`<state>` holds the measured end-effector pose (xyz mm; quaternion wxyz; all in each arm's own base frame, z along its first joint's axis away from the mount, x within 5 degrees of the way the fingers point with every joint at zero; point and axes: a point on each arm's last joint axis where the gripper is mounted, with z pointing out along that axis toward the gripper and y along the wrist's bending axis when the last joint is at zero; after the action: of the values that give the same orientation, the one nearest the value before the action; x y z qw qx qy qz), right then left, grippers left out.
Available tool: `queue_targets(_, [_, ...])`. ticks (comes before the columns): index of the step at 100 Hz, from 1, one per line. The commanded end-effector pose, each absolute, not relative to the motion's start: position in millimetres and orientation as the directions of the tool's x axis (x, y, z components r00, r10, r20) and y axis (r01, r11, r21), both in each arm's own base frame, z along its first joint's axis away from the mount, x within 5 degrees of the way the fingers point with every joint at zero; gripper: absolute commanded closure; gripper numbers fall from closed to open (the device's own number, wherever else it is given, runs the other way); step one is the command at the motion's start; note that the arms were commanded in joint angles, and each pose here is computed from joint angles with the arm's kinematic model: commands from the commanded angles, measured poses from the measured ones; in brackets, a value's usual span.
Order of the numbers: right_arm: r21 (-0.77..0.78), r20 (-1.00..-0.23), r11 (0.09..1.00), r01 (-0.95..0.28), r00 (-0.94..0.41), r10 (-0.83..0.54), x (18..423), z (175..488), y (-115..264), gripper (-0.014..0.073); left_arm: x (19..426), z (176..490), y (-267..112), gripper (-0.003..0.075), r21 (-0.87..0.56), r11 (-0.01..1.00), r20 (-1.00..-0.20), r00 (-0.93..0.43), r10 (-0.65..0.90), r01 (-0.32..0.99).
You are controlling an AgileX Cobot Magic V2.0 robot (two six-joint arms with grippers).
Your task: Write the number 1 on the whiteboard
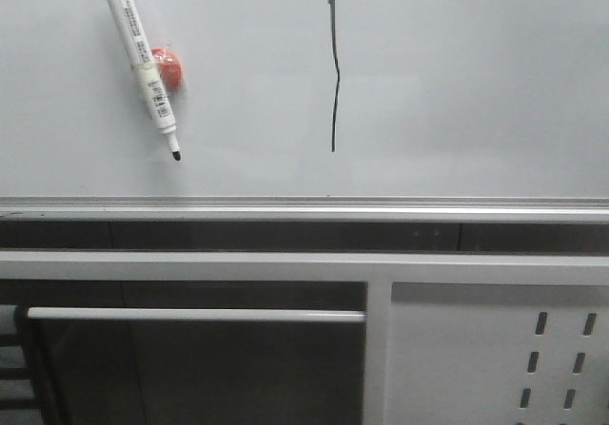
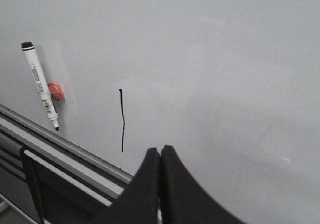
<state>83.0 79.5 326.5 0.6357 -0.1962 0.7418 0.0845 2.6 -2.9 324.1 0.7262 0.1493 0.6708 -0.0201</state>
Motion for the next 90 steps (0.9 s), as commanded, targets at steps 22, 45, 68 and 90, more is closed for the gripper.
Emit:
queue_targets(22, [-0.141, -0.985, 0.896, -0.420, -0.028, -0.168, 83, 342, 84, 0.0666, 14, 304, -5, 0.0738, 0.153, 0.973, -0.983, 0.124, 0.132, 0.172])
queue_targets(45, [-0.134, -0.985, 0.895, -0.426, -0.041, -0.167, 82, 341, 84, 0.0666, 25, 276, -7, 0.0738, 0.155, 0.969, -0.988, 0.012, 0.156, 0.190])
queue_targets(68, [-0.135, -0.985, 0.896, -0.423, -0.042, -0.168, 83, 341, 84, 0.0666, 25, 275, -7, 0.0738, 0.149, 0.970, -0.989, 0.011, 0.150, 0.192])
queue_targets(90, [-0.135, -0.985, 0.898, -0.419, -0.043, -0.168, 83, 341, 83, 0.0666, 25, 275, -7, 0.0738, 0.145, 0.970, -0.989, 0.011, 0.145, 0.194])
